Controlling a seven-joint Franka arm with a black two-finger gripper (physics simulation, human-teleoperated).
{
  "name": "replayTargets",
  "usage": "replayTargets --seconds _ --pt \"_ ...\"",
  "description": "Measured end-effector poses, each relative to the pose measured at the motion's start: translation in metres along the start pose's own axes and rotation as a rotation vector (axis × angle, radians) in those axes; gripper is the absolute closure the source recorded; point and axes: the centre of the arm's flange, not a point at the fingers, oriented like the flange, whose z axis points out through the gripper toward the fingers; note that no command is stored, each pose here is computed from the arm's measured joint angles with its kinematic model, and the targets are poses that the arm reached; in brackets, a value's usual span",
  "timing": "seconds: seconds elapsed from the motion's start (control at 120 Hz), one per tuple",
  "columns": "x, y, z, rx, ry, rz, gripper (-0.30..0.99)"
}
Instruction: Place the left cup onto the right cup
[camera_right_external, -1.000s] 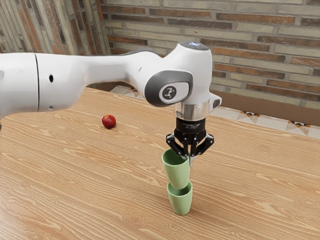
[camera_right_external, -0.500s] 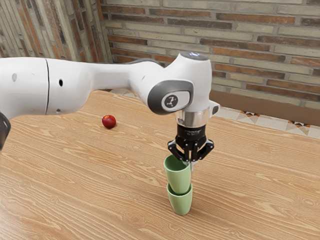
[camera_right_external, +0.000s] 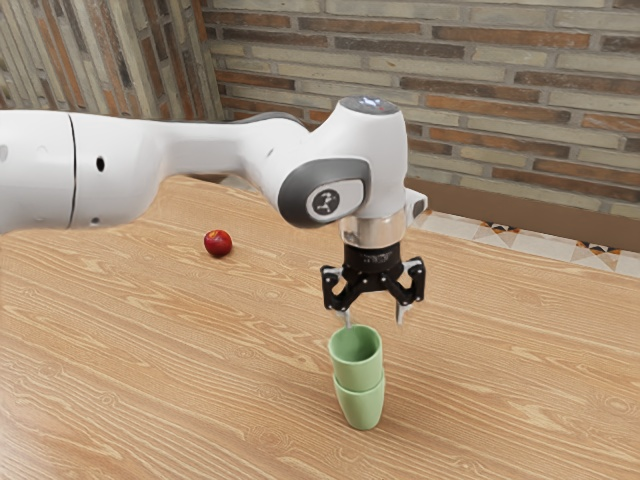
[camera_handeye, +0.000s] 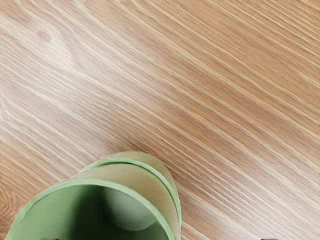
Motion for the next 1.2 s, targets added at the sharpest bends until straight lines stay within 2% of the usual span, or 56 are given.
replayTargets --seconds 0.233,0.367,0.575,0.825,1.025,1.2 --pt "0.004 -0.026 -0.053 -0.041 0.081 -0.033 0.06" --pt "0.028 -0.056 -0.089 -0.054 0.142 -0.027 0.03" --pt "0.058 -0.098 -0.128 -0.016 0.243 0.118 0.01" --pt "0.118 -0.161 -0.150 0.028 0.272 0.257 0.00" --pt "0.168 -0.221 -0.153 0.064 0.264 0.326 0.00" --pt "0.191 -0.276 -0.168 0.077 0.271 0.358 0.00"
